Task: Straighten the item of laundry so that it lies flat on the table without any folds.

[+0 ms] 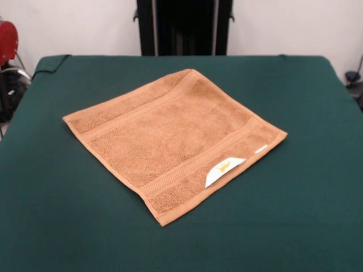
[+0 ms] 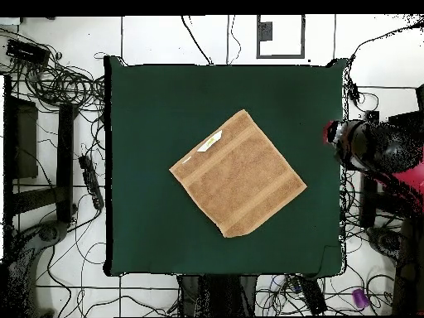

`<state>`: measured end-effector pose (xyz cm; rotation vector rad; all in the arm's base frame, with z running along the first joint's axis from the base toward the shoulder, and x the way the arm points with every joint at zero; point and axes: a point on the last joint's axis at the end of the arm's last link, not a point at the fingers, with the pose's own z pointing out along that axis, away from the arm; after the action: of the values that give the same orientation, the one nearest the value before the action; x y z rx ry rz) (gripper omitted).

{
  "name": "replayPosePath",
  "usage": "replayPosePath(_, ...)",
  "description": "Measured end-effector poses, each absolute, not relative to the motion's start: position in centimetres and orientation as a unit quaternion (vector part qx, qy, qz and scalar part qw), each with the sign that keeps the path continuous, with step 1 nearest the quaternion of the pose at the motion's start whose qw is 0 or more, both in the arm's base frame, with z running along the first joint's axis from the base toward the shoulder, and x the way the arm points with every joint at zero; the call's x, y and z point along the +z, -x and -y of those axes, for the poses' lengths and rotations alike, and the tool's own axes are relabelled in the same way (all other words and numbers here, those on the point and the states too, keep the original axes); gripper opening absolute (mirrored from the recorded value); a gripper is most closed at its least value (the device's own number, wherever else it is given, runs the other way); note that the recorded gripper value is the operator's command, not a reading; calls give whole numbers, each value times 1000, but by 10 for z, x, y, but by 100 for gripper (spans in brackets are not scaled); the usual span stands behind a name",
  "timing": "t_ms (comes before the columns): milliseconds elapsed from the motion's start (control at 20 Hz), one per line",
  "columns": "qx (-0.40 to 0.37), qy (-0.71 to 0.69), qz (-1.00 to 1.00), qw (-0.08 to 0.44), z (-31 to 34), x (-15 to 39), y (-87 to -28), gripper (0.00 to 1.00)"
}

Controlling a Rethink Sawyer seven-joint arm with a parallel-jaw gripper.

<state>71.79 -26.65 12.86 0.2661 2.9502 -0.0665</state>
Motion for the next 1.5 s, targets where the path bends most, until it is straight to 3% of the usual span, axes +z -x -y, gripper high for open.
replayPosePath(850, 17, -126, -985, 112, 260, 126, -726, 100)
replayPosePath(1500, 22, -111, -983, 144, 211, 126, -750, 100)
